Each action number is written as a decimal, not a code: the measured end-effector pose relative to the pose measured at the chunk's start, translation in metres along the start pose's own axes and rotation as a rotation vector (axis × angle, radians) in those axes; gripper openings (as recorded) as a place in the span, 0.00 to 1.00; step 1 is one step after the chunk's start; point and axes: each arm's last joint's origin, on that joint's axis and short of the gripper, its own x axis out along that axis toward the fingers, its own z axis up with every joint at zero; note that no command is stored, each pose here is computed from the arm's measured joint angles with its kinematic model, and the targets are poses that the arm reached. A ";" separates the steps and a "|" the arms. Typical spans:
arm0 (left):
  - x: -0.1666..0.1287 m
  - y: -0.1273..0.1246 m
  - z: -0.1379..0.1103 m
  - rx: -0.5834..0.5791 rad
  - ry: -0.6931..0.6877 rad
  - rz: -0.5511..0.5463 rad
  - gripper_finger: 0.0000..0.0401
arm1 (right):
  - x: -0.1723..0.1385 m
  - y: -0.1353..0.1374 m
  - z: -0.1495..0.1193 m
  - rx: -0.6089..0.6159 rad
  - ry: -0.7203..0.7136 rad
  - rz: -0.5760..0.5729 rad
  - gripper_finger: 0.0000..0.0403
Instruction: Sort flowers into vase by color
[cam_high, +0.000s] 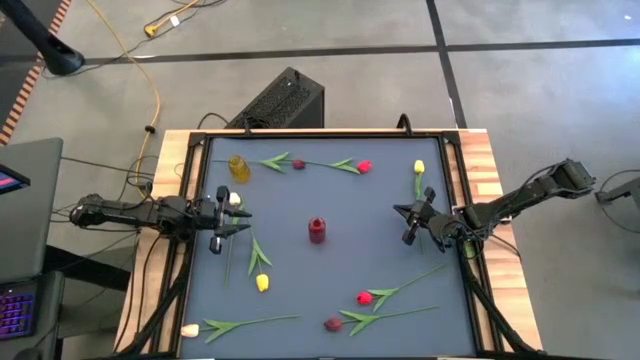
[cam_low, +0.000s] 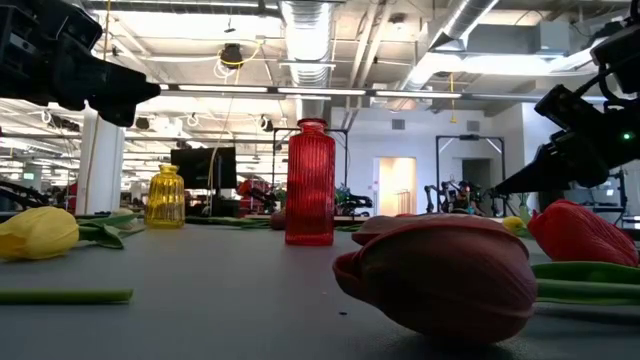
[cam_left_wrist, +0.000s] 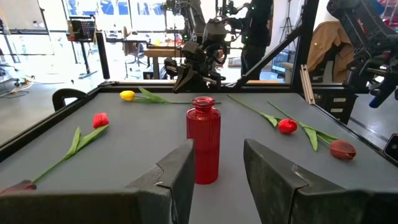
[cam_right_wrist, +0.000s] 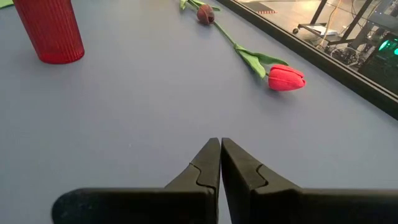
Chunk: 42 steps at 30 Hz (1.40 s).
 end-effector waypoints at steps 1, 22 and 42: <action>0.000 0.000 0.000 -0.023 0.000 -0.001 0.31 | 0.000 0.000 0.000 0.000 0.000 0.000 0.10; 0.000 0.002 0.001 -0.746 -0.037 0.060 0.31 | 0.000 0.000 0.000 -0.003 0.000 0.000 0.10; 0.010 0.004 0.084 -0.393 -0.143 0.278 0.31 | -0.006 0.015 0.085 0.078 -0.265 0.148 0.10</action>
